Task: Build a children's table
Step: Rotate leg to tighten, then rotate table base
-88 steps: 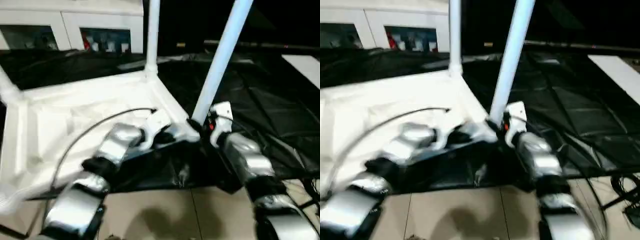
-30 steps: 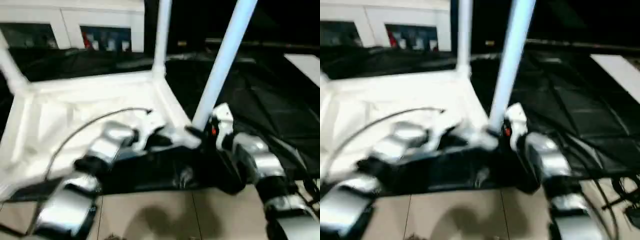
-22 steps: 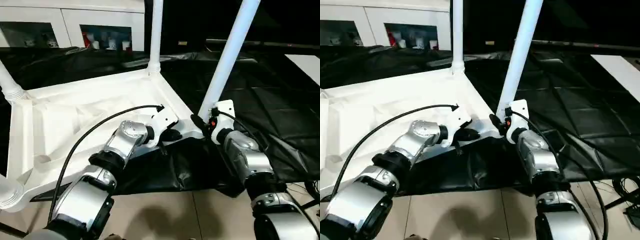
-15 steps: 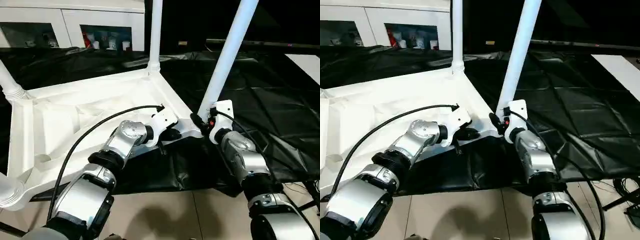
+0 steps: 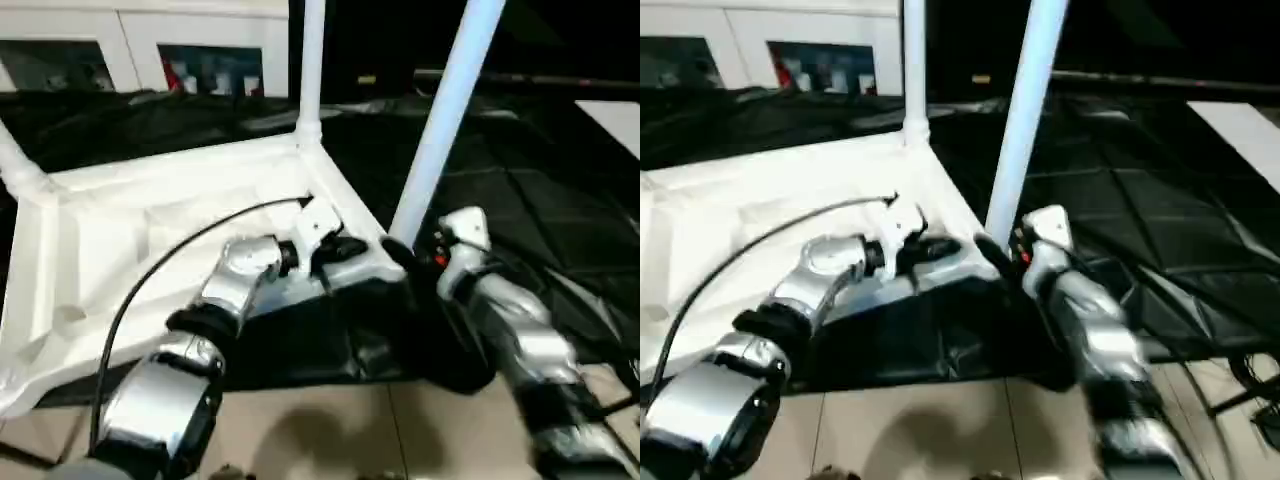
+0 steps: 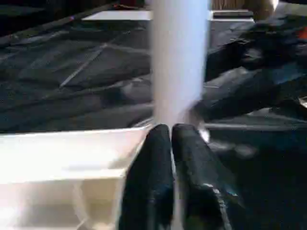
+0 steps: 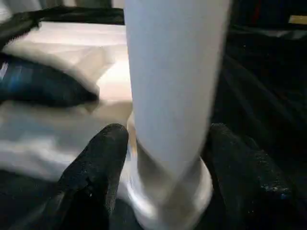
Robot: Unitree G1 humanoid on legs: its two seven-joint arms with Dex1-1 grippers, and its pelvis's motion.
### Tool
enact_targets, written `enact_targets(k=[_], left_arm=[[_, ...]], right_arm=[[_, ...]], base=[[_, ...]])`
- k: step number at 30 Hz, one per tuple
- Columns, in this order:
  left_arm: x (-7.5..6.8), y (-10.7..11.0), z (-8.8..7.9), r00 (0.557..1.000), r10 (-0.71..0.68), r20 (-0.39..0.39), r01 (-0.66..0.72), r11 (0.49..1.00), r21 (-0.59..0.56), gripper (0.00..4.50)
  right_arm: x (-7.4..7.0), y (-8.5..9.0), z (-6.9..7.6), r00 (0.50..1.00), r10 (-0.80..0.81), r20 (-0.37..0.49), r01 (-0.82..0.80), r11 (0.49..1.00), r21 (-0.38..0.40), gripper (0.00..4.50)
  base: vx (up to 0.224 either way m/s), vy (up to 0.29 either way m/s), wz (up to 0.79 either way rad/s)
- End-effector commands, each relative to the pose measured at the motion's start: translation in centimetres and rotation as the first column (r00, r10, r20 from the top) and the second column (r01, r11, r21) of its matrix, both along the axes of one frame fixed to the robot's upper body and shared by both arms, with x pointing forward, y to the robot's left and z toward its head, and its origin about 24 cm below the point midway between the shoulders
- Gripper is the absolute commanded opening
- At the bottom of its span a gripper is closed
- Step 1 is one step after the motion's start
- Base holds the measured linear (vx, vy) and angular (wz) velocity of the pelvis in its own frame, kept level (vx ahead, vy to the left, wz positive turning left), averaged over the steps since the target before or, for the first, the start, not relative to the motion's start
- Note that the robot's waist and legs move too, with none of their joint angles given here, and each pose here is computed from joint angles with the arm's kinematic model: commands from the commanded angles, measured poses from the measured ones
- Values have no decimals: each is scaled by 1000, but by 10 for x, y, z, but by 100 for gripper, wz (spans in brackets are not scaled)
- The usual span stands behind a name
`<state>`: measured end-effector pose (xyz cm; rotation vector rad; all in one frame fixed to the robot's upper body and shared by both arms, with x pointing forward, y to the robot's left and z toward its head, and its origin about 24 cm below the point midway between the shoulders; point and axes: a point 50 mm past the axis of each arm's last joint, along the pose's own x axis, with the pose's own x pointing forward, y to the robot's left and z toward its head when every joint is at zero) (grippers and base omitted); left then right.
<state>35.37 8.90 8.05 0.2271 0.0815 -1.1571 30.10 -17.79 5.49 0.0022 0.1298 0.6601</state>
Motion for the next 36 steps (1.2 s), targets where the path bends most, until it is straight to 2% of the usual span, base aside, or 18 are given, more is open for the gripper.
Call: enact_targets(k=[1,5,7,8,9,13,14,17,18,19,23,24,28,29,30,32,34,36], left_arm=[[-3,6,3,1000,-20,-20,20,1000,-23,66],[-21,35,1,996,-52,-77,48,998,-44,93],[-38,55,0,991,-54,-123,48,998,-49,103],[-38,55,0,991,-54,-123,48,998,-49,114],[-45,62,0,989,-51,-139,44,998,-53,123],[-81,91,-4,969,-25,-248,10,998,-61,158],[-86,95,-5,965,-15,-261,-1,998,-60,167],[-111,120,-12,942,58,-329,-76,996,-41,185],[-117,125,-12,936,71,-345,-87,996,-32,202],[-117,125,-12,936,71,-345,-87,996,-32,204],[-151,157,-10,900,143,-413,-137,990,45,217],[-158,163,-10,890,158,-428,-145,987,64,242],[-183,185,-7,842,218,-493,-192,976,103,265],[-183,185,-7,842,218,-493,-192,976,103,288],[-194,193,-7,816,250,-521,-226,968,111,288],[-195,194,-7,813,253,-524,-229,967,111,293],[-208,202,-9,782,283,-555,-249,959,138,322],[-214,205,-9,770,295,-566,-255,955,152,331]], right_arm=[[-4,1,9,999,39,30,-39,999,3,291],[-22,2,14,993,110,29,-111,994,17,291],[-32,7,13,987,162,11,-162,986,26,291],[-32,7,13,987,162,11,-162,986,26,291],[-36,10,12,983,182,2,-182,983,32,291],[-40,30,4,977,211,-32,-209,976,61,291],[-39,35,2,977,208,-37,-205,976,68,260],[-23,55,-6,986,154,-64,-148,985,92,252],[-20,59,-6,986,151,-71,-143,984,103,235],[-20,59,-6,986,151,-71,-143,984,103,222],[2,74,-6,993,101,-61,-95,991,98,210],[7,75,-5,995,77,-62,-71,992,100,185],[28,70,-4,996,-50,-68,55,996,75,163],[28,70,-4,996,-50,-68,55,996,75,137],[39,62,-3,990,-123,-67,126,991,52,137],[40,62,-3,989,-130,-67,133,990,49,130],[52,48,-1,974,-220,-61,222,975,19,96],[58,40,1,960,-272,-61,274,962,17,88]], base=[[0,0,0],[0,0,0],[0,0,0],[0,0,0],[0,0,0],[0,0,0],[0,0,0],[0,0,0],[0,0,0],[0,0,0],[0,0,0],[0,0,0],[0,0,0],[0,0,0],[0,0,0],[0,0,0],[0,0,0],[0,0,0]])
